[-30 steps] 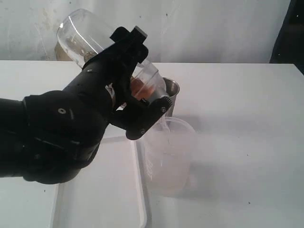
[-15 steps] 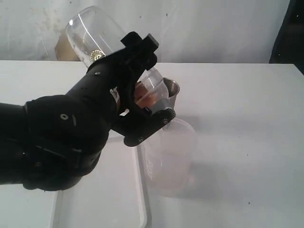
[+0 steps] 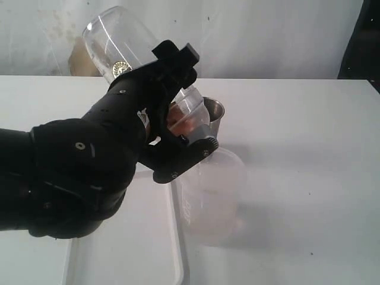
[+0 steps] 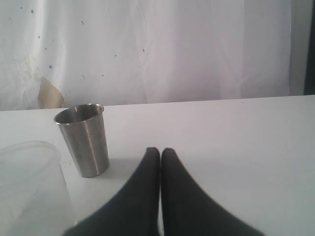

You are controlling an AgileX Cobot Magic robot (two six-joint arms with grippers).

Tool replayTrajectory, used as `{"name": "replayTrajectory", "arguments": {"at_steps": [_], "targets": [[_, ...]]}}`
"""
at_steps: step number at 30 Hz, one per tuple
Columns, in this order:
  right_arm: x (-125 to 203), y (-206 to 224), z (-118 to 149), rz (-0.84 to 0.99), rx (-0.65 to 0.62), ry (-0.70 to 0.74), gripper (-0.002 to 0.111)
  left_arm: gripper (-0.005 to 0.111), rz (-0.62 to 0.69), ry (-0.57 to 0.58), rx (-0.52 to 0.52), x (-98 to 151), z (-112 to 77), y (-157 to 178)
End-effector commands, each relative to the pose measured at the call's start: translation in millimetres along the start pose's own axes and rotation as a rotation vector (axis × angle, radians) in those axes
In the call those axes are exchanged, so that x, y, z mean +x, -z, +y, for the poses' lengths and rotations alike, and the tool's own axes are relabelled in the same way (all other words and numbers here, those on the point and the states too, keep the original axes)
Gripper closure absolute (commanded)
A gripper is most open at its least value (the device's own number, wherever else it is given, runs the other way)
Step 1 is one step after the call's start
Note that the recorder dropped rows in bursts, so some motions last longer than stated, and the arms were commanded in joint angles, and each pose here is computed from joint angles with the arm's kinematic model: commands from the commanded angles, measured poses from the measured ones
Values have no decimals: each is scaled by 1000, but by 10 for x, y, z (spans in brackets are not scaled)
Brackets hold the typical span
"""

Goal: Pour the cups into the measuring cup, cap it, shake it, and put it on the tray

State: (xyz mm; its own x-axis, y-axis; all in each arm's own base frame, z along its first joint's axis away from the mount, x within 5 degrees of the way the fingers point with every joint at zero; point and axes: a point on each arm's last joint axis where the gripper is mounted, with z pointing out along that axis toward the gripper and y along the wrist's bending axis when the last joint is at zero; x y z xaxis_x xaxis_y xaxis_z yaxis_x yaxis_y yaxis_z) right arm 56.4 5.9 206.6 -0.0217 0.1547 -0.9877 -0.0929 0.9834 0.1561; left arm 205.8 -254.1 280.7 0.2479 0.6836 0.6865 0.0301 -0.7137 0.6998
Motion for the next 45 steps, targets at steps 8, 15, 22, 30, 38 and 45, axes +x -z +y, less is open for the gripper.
{"name": "replayTrajectory", "arguments": {"at_steps": [8, 15, 22, 30, 38, 45], "targets": [[15, 2, 0, -5, -6, -18, 108, 107, 36, -3, -35, 65, 65, 25], [15, 2, 0, -5, -6, -18, 108, 107, 36, -3, -35, 65, 65, 25], [15, 2, 0, -5, -6, -18, 108, 107, 36, -3, -35, 65, 65, 25], [15, 2, 0, -5, -6, -18, 108, 107, 36, -3, -35, 65, 65, 25], [15, 2, 0, -5, -6, -18, 108, 107, 36, 12, -35, 65, 65, 25], [15, 2, 0, -5, -6, -18, 108, 107, 90, 256, -31, 117, 51, 28]]}}
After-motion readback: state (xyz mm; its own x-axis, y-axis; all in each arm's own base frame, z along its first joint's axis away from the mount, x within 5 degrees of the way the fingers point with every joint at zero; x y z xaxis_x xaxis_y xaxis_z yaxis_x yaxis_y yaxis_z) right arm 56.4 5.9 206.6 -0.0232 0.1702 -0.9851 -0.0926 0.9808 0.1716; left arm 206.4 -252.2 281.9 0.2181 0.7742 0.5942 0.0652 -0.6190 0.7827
